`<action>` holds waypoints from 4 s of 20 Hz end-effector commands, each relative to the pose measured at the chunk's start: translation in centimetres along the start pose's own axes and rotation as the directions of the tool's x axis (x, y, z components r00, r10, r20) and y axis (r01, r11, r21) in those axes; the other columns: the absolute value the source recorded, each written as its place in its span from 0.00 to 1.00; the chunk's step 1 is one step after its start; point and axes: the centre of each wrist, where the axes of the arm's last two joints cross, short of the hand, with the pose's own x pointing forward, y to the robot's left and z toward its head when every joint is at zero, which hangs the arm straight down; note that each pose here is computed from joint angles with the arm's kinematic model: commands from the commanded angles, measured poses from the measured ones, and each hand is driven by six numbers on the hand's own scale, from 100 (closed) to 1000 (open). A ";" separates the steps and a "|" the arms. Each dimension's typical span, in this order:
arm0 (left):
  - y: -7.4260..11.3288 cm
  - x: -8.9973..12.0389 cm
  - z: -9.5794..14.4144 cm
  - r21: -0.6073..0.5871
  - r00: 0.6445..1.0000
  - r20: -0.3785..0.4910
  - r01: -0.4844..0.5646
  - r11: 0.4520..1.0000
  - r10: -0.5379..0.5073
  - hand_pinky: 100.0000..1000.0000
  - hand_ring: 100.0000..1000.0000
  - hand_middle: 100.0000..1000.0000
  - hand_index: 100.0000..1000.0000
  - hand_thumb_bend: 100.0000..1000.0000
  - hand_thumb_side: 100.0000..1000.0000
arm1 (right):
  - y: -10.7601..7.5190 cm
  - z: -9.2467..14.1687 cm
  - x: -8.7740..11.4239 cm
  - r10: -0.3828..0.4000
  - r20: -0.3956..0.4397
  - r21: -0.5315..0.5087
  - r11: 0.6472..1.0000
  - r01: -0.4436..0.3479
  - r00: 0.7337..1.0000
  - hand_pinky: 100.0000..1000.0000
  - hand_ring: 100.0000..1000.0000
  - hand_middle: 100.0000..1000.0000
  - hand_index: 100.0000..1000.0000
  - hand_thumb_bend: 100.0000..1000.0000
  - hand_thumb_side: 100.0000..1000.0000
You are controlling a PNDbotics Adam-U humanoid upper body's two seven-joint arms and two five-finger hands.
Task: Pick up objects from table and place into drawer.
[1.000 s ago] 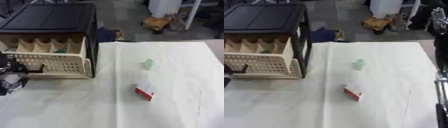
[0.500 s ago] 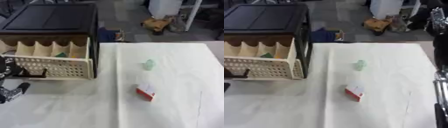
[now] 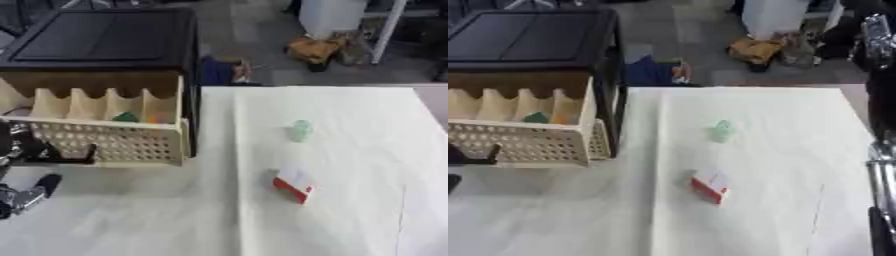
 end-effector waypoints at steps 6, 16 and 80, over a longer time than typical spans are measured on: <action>0.2 -0.4 1.0 -0.020 0.999 -0.025 0.038 0.999 -0.039 0.00 0.00 0.00 0.66 0.00 1.00 | -0.4 -0.5 1.2 0.011 0.052 -0.015 1.000 -0.011 0.999 0.59 0.52 0.50 0.86 0.01 1.00; 1.2 0.7 1.0 -0.018 0.996 0.086 -0.030 0.999 0.032 0.00 0.00 0.00 0.93 0.00 1.00 | -0.4 -0.5 1.1 0.010 0.045 -0.023 1.000 -0.009 0.999 0.59 0.52 0.49 0.86 0.01 1.00; 3.3 -0.7 1.2 0.605 0.504 0.750 -0.784 -0.137 0.429 0.40 0.46 0.49 0.86 0.00 0.84 | 3.5 -8.8 -1.2 0.615 0.038 0.074 0.784 -0.616 0.788 0.69 0.68 0.66 0.85 0.38 1.00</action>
